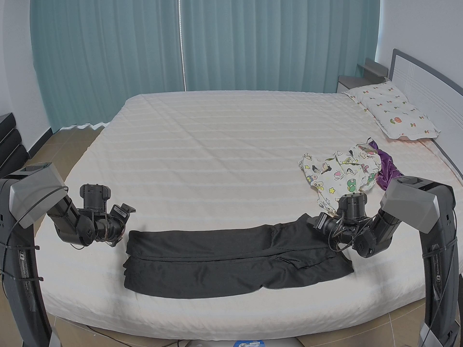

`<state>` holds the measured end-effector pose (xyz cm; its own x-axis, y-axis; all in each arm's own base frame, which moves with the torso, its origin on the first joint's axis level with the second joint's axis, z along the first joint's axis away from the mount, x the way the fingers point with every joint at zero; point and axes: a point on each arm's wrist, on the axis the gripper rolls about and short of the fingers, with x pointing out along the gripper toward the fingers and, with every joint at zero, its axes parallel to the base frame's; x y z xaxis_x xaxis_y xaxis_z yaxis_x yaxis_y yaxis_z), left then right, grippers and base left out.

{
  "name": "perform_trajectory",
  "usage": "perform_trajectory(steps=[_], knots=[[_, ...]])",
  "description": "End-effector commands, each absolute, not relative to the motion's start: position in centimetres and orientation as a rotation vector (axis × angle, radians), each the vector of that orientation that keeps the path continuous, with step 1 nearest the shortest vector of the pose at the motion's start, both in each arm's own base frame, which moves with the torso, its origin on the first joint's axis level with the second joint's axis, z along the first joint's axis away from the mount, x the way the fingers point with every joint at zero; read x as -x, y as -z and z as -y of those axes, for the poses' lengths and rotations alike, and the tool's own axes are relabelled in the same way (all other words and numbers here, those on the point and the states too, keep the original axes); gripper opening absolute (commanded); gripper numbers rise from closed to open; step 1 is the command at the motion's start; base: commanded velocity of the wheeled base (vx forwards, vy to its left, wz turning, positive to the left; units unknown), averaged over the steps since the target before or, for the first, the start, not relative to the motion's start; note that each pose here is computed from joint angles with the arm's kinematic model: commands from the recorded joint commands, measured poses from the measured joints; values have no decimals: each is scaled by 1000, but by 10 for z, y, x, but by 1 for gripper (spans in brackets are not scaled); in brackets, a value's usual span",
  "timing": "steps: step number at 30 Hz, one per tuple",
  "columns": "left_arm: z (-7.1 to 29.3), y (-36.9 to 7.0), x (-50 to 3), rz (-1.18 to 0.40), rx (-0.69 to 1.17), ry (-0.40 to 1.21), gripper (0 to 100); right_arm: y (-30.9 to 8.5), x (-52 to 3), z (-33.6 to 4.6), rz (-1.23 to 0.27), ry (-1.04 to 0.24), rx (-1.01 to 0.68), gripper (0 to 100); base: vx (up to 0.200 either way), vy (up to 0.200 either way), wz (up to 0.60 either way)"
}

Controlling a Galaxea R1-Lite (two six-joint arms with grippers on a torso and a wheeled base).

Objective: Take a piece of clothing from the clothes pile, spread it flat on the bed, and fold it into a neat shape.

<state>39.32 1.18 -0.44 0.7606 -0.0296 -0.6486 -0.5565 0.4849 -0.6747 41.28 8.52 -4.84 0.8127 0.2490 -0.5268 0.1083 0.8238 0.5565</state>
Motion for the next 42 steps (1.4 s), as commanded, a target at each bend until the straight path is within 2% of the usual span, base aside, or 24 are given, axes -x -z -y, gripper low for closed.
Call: perform_trajectory(steps=[1, 16, 17, 22, 26, 34, 42], knots=[[-12, 4, -393, -651, 1029, -349, 100, 50, -410, -82, -634, -64, -606, 0, 0, 0, 0], [-11, 4, -393, -655, 1024, -349, 100, 44, -400, -72, -648, -44, -604, 0, 0, 0, 0], [-11, 4, -393, -657, 1024, -349, 100, 43, -400, -72, -648, -44, -604, 100, 0, 0, 0], [-11, 4, -389, -665, 1021, -343, 100, 39, -399, -72, -632, -25, -604, 100, 0, 0, 0], [-11, 2, -387, -664, 1019, -342, 100, 15, -391, -69, -579, 61, -623, 100, 0, 0, 0], [-10, 2, -387, -668, 1020, -342, 100, 13, -364, -83, -679, -41, -632, 100, -150, 0, 0], [-10, 3, -387, -669, 1017, -342, 100, 15, -355, -84, -731, -38, -623, 100, -150, 0, 0]])
